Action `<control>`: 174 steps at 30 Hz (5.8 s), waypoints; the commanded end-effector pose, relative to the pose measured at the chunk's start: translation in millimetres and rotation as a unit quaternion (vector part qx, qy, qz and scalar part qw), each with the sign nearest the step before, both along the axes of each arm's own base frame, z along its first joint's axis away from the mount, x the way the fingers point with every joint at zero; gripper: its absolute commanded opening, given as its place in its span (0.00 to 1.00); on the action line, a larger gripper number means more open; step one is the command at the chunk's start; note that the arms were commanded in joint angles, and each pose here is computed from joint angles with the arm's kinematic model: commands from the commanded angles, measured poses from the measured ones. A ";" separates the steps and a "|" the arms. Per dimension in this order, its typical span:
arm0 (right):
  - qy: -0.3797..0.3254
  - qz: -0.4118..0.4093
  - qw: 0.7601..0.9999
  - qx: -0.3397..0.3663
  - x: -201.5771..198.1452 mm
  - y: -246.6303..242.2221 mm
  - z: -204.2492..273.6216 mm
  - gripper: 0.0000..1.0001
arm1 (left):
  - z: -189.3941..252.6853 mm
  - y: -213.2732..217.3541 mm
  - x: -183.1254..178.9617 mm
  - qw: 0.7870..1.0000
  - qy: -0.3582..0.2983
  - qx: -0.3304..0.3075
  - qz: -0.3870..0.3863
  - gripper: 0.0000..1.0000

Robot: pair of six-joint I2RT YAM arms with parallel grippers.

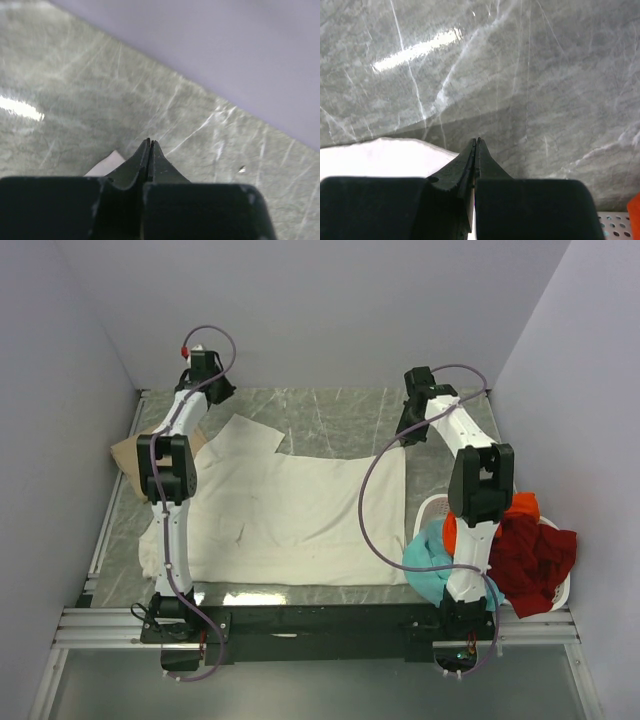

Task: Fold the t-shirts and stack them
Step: Fold the tshirt

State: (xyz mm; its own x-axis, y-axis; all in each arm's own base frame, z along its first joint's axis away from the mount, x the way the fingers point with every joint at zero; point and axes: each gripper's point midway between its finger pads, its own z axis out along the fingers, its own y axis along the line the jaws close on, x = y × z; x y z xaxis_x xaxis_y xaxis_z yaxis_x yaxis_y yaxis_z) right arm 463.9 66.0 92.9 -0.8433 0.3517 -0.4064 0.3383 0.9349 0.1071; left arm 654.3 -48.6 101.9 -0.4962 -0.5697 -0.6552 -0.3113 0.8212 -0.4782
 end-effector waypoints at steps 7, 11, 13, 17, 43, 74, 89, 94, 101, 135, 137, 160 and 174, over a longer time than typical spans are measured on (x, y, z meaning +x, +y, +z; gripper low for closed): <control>-0.008 -0.005 1.000 -0.007 13.1 -9.4 5.3 0.00 | -22.2 5.1 -6.3 0.999 0.036 0.017 -0.009 0.24; -0.005 -0.004 1.000 -0.005 13.2 -7.9 2.3 0.00 | -34.9 8.4 -9.3 0.998 0.052 0.035 -0.002 0.36; -0.006 -0.003 1.000 -0.002 13.5 -6.7 2.7 0.00 | -38.3 7.7 -9.6 0.998 0.056 0.036 -0.002 0.42; -0.006 -0.004 1.000 0.001 12.8 -6.3 1.2 0.00 | -50.8 6.1 -13.5 0.997 0.074 0.036 -0.003 0.49; -0.004 -0.001 1.000 0.016 6.4 -1.7 -3.8 0.00 | -104.1 -9.4 -39.0 0.987 0.149 0.064 -0.021 0.30; -0.040 -0.009 0.999 0.008 26.2 -11.2 22.7 0.00 | 26.0 -4.6 -13.7 0.999 -0.006 0.050 0.007 0.00; -0.064 -0.009 0.998 -0.001 52.5 -21.5 39.3 0.00 | 66.9 -6.1 7.9 0.995 -0.068 0.065 -0.022 0.00; -0.076 -0.007 0.997 -0.004 51.6 -24.4 48.4 0.00 | 86.7 -4.8 -5.2 0.993 -0.085 0.079 -0.036 0.00; -0.068 -0.002 0.998 -0.007 26.2 -26.6 43.7 0.00 | 92.4 -6.8 -55.2 0.992 -0.069 0.091 -0.060 0.00; -0.005 0.021 1.000 -0.015 -113.3 -18.5 6.2 0.00 | 99.8 53.3 -311.5 0.987 0.051 0.143 0.054 0.00; 0.000 0.024 1.000 -0.020 -119.3 -17.4 3.0 0.00 | 98.2 53.4 -320.8 0.987 0.053 0.138 0.057 0.00; 0.035 0.031 0.997 -0.059 -155.6 -19.8 -16.4 0.00 | 94.1 60.2 -407.4 0.984 0.092 0.092 0.119 0.00; 0.048 0.040 0.995 -0.075 -178.0 -14.1 -24.2 0.00 | 73.8 57.9 -447.3 0.978 0.140 0.063 0.143 0.00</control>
